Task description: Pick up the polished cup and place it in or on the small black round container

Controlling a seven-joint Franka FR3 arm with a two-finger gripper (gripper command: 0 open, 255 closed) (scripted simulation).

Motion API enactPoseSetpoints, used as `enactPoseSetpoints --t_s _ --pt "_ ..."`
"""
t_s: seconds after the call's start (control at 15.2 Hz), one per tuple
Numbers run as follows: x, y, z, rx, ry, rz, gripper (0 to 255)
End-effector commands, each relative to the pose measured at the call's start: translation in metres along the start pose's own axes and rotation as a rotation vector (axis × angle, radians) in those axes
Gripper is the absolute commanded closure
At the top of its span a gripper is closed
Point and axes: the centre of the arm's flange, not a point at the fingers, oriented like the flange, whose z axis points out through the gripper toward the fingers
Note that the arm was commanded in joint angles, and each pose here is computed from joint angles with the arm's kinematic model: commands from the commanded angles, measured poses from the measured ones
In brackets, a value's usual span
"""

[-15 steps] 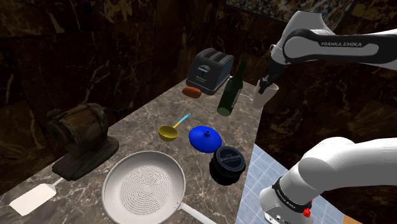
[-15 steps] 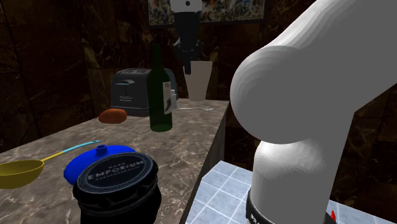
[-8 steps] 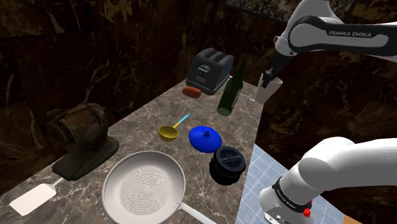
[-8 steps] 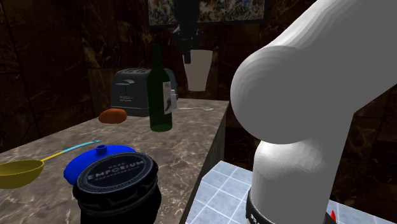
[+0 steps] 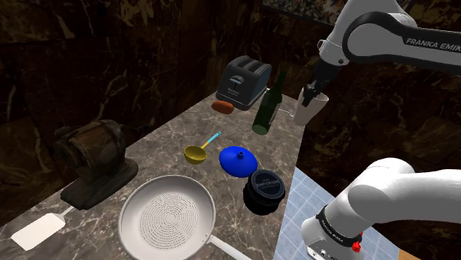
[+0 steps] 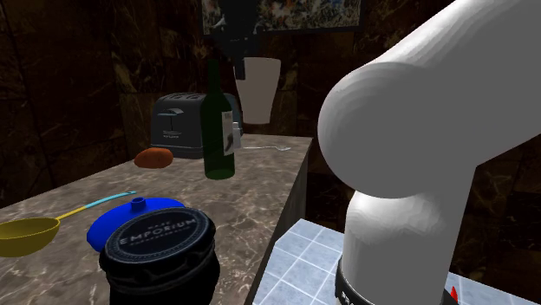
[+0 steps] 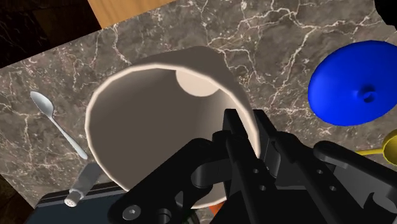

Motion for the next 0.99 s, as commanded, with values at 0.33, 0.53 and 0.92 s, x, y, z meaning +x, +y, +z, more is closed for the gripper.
enactPoseSetpoints --t_s 0.33,0.53,0.92 --pt "-0.029 -0.09 -0.027 -0.001 -0.001 0.001 255" --pt "-0.041 -0.127 -0.038 -0.001 -0.001 0.001 255" --pt "-0.064 -0.199 -0.06 -0.001 -0.001 0.001 255"
